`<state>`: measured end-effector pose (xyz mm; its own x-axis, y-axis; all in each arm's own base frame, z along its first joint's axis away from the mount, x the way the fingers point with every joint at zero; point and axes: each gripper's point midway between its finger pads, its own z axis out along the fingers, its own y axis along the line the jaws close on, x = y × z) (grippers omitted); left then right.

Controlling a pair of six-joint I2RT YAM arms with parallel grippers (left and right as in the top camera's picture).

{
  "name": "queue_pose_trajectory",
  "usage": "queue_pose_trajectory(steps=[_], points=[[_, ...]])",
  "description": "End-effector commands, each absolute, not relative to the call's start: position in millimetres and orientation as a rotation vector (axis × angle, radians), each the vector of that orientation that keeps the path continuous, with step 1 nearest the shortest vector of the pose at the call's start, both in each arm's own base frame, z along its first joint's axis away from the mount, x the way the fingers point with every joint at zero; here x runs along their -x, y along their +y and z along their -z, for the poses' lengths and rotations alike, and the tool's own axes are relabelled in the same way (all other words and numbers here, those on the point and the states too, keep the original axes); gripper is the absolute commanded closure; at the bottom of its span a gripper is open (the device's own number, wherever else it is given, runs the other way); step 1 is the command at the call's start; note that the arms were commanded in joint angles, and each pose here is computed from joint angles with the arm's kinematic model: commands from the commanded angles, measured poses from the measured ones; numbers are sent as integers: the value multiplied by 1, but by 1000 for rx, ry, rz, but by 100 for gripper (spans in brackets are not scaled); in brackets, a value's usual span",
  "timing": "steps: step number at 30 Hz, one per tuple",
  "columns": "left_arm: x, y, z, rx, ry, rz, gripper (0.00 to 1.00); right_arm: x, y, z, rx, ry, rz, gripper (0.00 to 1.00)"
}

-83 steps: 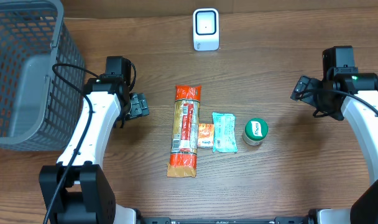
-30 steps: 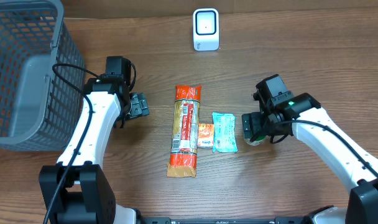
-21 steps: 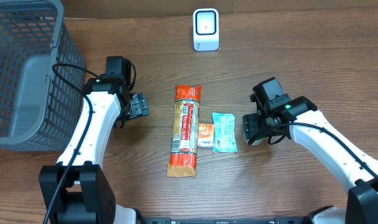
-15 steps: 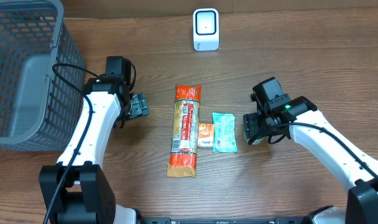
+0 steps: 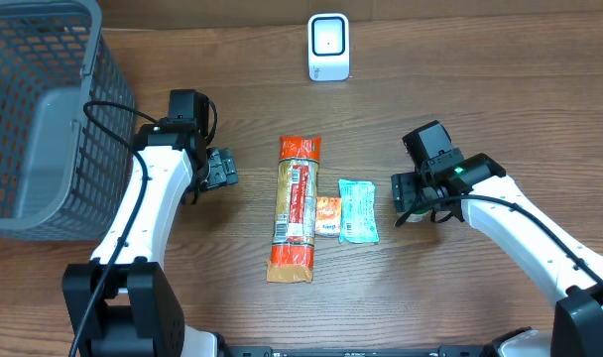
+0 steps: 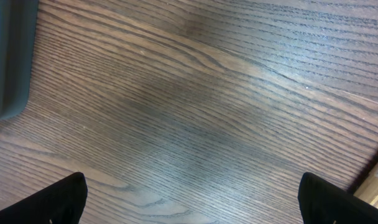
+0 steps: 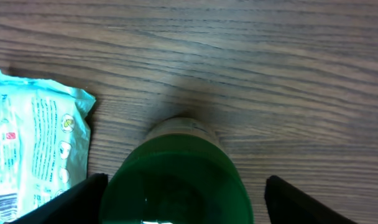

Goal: Scan the item barcode
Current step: 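Move the right gripper forward over the green-lid jar, then grasp the green-lid jar with the right gripper and lift it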

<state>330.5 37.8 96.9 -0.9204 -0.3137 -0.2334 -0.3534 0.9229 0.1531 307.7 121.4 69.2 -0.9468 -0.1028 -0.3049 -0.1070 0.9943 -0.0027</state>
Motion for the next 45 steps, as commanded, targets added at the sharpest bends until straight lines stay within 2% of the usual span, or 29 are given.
queue_pose_trajectory(steps=[1,4,11,18,21,37,45], points=[[-334,41,-104,492,2853,-304,0,-307,117,-67,133,2828,12,14],[-334,41,-104,492,2852,-304,0,-308,120,-67,115,2828,-10,10],[-334,41,-104,492,2853,-304,0,-306,120,-61,119,2850,-2,10],[-334,41,-104,492,2853,-303,0,-305,119,-39,125,2899,29,14],[-334,41,-104,492,2853,-303,0,-305,119,-33,127,2916,38,21],[-334,41,-104,492,2853,-303,0,-301,117,-20,131,2953,61,22],[-334,41,-104,492,2853,-303,0,-307,120,-30,129,2942,55,45]])
